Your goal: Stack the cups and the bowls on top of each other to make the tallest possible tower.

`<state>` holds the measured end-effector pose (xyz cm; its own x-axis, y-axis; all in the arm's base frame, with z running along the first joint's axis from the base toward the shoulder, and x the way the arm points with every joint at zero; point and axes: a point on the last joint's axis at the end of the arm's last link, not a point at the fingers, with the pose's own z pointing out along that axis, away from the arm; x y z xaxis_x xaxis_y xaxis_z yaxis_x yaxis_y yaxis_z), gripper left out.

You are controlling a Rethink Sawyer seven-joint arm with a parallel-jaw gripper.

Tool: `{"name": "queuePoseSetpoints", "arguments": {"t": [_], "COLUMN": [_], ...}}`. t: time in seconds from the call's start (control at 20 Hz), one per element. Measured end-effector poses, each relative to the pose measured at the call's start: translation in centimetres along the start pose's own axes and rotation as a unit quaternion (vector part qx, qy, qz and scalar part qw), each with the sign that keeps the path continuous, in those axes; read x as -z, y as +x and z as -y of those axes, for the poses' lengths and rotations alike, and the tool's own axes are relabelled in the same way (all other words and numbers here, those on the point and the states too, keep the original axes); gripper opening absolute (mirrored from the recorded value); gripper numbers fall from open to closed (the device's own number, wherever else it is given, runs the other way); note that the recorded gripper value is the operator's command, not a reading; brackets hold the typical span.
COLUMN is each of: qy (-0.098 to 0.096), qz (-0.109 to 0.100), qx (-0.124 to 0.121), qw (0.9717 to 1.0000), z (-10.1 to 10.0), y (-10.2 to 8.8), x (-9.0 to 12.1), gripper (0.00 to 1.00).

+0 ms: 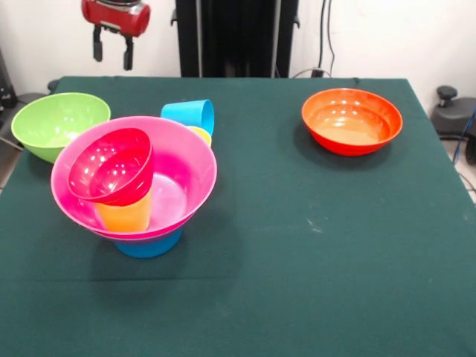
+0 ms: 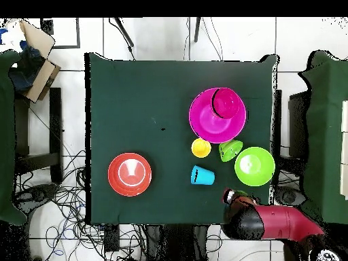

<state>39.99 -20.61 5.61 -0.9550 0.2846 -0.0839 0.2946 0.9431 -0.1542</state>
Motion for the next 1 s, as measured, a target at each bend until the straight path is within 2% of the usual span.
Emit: {"name": "queuePoseSetpoints", "arguments": {"t": [0.15, 0.25, 0.4, 0.5, 0.55, 0.6, 0.65, 0.75, 1.0], "qy": [-0.001, 0.0, -0.002, -0.008, -0.016, -0.019, -0.02, -0.025, -0.025], "qz": [-0.005, -0.007, -0.004, 0.0, 0.0, -0.002, -0.002, -0.005, -0.002], "qx": [0.027, 0.082, 0.125, 0.166, 0.194, 0.203, 0.204, 0.213, 0.215], "qw": [0.9996, 0.9966, 0.9922, 0.9861, 0.9808, 0.9791, 0.9788, 0.9767, 0.9763], "z": [-0.3, -1.0, -1.8, -2.8, -3.6, -3.9, -3.9, -4.2, -4.3], "y": [1.4, 3.3, 4.4, 5.4, 6.2, 6.5, 6.5, 6.9, 6.5], "x": [-0.6, -1.9, -2.6, -3.3, -3.9, -4.1, -4.2, -4.6, -4.8], "gripper": [1.0, 1.0, 1.0, 1.0, 1.0, 1.0, 1.0, 1.0, 1.0]}}
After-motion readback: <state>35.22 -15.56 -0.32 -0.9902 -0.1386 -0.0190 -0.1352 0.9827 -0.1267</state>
